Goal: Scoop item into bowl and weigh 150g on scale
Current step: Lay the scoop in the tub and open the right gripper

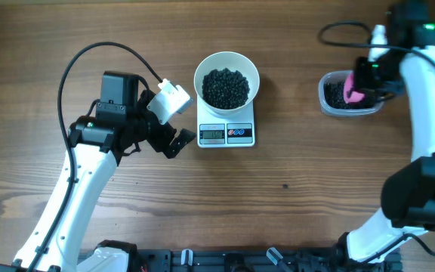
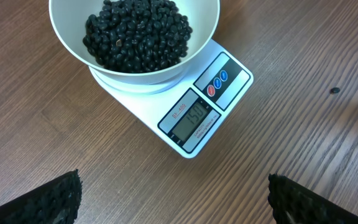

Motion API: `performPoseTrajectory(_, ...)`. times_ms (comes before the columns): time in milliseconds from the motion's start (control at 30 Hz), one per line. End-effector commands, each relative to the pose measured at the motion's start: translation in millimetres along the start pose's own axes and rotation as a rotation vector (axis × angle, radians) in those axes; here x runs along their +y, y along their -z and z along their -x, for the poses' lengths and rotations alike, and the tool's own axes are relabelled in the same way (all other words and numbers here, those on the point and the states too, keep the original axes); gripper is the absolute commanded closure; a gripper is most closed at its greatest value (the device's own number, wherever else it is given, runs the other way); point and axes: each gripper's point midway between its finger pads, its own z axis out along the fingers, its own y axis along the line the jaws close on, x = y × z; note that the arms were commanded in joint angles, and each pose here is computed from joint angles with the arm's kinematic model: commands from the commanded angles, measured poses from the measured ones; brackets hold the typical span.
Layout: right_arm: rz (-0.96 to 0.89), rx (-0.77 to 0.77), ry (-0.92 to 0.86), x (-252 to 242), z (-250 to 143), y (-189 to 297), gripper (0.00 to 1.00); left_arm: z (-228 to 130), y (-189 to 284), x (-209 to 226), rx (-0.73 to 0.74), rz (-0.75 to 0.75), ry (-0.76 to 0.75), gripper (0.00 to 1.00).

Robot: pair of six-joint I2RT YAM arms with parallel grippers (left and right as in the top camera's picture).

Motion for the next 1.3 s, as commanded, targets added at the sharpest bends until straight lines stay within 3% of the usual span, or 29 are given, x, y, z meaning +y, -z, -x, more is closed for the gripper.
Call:
performPoseTrajectory(0,-0.219,-0.037,0.006,-8,6,6,0.96,4,3,-3,-0.015,-0.004,-0.028,0.0)
performPoseTrajectory(300,-0.291,-0.033,-0.007,4,-3,11,0.96,4,3,-3,-0.015,-0.004,-0.028,0.0)
performPoseTrajectory(733,0.166,0.056,-0.378,29,-2,1,0.96,4,3,-3,-0.015,-0.004,-0.028,0.0)
performPoseTrajectory(867,0.178,0.054,-0.528,16,3,1,0.95,4,3,-3,-0.015,-0.004,-0.028,0.0)
performPoseTrajectory(1000,0.18,0.043,-0.619,12,8,-2,0.87,4,3,-3,-0.015,-0.004,-0.028,0.0)
performPoseTrajectory(1067,0.181,0.044,-0.646,13,8,-5,0.78,4,3,-3,-0.015,-0.004,-0.028,0.0)
performPoseTrajectory(1233,0.166,0.085,-0.693,14,-2,-19,0.41,4,3,-3,-0.015,-0.004,-0.028,0.0)
performPoseTrajectory(1267,0.162,0.095,-0.693,14,-5,-20,0.28,4,3,-3,-0.015,-0.004,-0.028,0.0)
